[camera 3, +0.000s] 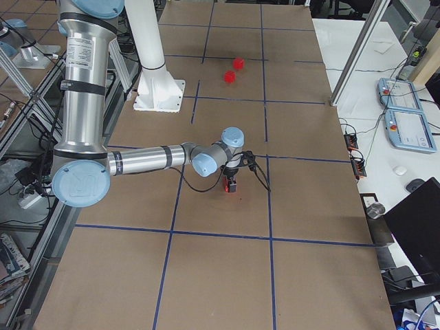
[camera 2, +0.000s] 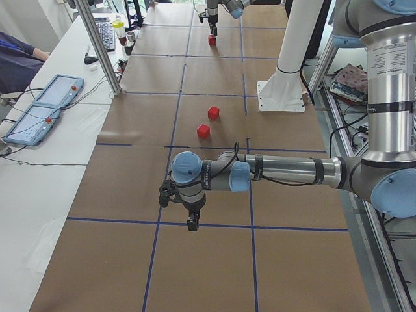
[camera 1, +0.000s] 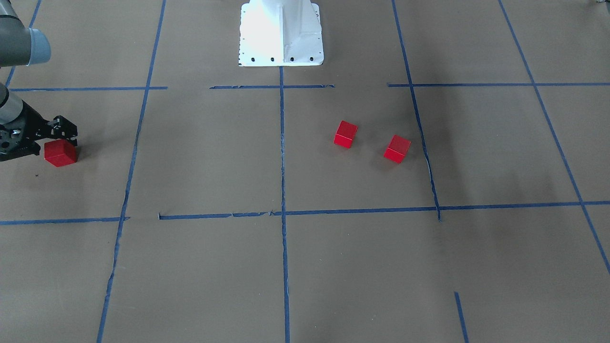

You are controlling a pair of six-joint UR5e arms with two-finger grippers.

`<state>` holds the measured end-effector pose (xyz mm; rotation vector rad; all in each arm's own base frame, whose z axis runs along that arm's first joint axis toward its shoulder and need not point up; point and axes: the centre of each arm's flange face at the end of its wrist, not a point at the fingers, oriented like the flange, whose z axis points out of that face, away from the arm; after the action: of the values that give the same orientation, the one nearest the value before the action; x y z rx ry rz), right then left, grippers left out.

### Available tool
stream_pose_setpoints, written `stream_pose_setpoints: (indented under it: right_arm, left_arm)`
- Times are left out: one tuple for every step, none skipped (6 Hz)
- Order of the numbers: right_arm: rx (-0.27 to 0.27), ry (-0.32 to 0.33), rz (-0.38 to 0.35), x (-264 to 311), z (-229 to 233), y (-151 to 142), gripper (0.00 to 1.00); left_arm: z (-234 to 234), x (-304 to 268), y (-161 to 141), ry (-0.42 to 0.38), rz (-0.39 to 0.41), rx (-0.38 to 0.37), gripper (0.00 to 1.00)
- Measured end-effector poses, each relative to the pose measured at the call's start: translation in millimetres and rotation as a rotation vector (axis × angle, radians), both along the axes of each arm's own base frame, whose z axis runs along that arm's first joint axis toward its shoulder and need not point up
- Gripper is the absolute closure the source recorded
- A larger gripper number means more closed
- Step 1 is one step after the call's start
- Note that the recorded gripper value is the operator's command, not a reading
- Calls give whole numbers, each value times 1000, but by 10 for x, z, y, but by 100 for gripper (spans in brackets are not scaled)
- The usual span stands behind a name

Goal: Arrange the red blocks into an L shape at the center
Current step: 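Lower the right gripper onto the lone red cube and grasp it, then carry the red cube with the right gripper toward the table center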

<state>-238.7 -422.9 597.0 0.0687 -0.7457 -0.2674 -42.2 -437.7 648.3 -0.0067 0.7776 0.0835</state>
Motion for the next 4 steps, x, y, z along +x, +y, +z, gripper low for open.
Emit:
stream_pose_setpoints:
  right_arm:
    - [-1,8,-13,-89,41,-9,80]
    - [-5,12,-18,-111,62,-5,97]
    - [-7,14,-17,-94,75,7,98]
    - [1,4,-15,-89,-24,8,97]
  left_arm:
    - [4,0,1,0,0,-1,0]
    - [6,0,2,0,0,-2,0]
    - [6,0,2,0,0,-2,0]
    - [6,0,1,0,0,-2,0]
